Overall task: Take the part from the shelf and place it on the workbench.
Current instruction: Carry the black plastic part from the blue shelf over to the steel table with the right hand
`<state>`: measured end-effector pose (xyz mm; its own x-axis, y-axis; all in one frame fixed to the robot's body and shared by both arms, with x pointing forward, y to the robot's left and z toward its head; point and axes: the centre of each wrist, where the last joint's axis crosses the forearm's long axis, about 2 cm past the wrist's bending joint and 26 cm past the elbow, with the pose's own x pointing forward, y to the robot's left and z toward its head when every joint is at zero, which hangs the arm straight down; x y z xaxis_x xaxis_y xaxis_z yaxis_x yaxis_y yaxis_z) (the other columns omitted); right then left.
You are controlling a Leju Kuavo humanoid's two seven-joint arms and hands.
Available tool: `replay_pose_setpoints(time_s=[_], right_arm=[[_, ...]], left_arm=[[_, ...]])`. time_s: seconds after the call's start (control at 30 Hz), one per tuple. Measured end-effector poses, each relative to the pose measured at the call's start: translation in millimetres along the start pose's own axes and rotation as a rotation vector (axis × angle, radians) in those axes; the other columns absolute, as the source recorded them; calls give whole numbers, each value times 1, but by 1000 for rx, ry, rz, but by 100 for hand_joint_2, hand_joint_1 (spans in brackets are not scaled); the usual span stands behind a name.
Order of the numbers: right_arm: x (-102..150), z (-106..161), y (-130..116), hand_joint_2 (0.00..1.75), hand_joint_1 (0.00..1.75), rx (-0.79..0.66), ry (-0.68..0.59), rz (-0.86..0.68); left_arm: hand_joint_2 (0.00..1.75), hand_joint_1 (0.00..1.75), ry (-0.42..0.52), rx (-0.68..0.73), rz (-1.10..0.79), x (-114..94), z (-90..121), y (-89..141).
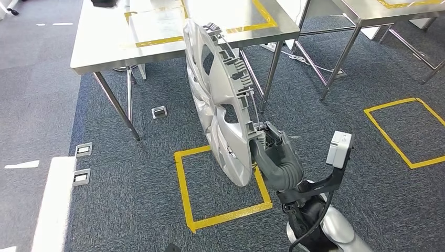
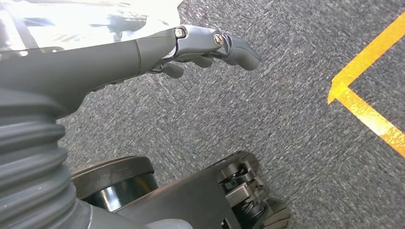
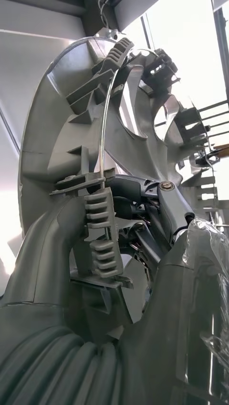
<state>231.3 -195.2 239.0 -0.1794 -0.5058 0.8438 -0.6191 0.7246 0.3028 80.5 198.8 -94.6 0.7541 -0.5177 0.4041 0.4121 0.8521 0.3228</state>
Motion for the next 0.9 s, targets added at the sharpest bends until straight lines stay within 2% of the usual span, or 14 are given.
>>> replay_pose_setpoints(time_s=[0.37,0.9], right_arm=[[0,-16,-1,175,175,26,9,28],[-4,-20,2,175,175,40,28,36]], left_arm=[[175,0,24,-17,5,1,0,0],[175,0,29,-22,6,1,-2,4]])
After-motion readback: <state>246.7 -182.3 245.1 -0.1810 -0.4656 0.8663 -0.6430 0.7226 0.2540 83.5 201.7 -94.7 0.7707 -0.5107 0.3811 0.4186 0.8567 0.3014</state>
